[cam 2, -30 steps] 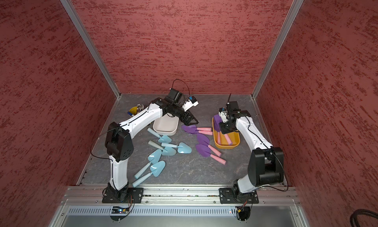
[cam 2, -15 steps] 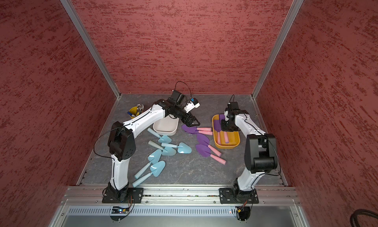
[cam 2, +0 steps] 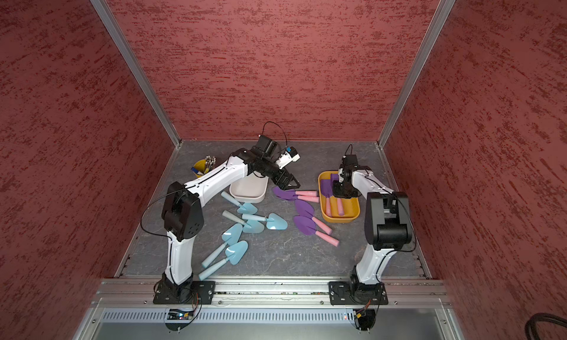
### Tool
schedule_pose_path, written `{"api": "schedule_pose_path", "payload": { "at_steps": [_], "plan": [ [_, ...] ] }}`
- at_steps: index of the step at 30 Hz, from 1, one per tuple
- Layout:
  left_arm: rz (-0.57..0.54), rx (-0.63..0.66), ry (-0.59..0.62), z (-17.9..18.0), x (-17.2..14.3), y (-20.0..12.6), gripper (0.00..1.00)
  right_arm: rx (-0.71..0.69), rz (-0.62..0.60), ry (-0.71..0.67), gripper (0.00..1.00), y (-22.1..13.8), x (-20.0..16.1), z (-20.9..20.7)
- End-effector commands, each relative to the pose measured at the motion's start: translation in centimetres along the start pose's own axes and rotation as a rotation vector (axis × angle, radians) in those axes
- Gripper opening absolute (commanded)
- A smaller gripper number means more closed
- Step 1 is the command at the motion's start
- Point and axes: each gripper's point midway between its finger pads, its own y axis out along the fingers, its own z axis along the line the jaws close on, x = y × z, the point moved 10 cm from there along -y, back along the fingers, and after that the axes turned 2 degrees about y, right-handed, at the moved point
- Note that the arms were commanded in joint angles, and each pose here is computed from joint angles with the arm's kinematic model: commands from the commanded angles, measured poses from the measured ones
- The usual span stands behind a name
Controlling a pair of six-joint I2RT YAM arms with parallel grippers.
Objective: Sort the small shovels by color and place them into the storage box
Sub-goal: Place the shovel in the storage box.
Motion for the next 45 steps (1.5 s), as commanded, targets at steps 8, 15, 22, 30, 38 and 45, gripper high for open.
{"api": "schedule_pose_path", "payload": {
  "at_steps": [8, 15, 22, 30, 38, 45],
  "plan": [
    [0.003, -0.012, 0.007, -0.2, -0.2, 0.3, 1.0, -0.049, -0.001, 0.014, 0.0, 0.9, 0.1, -0.9],
    [0.007, -0.013, 0.007, -0.2, -0.3, 0.4, 1.0, -0.092, 0.007, 0.019, 0.0, 1.1, 0.0, -1.4],
    [0.011, -0.015, 0.01, -0.3, -0.3, 0.5, 1.0, -0.118, 0.022, 0.011, 0.0, 1.6, -0.1, -1.7],
    [0.014, -0.015, 0.011, -0.3, -0.4, 0.6, 1.0, -0.12, 0.027, -0.001, 0.0, 1.9, 0.0, -1.7],
    [0.015, -0.015, 0.013, -0.4, -0.4, 0.6, 1.0, -0.122, 0.048, -0.012, 0.07, 2.4, -0.3, -1.8],
    [0.016, -0.017, 0.017, -0.6, -0.3, 0.7, 1.0, -0.127, 0.054, -0.015, 0.13, 2.6, -0.3, -1.9]
  ]
}}
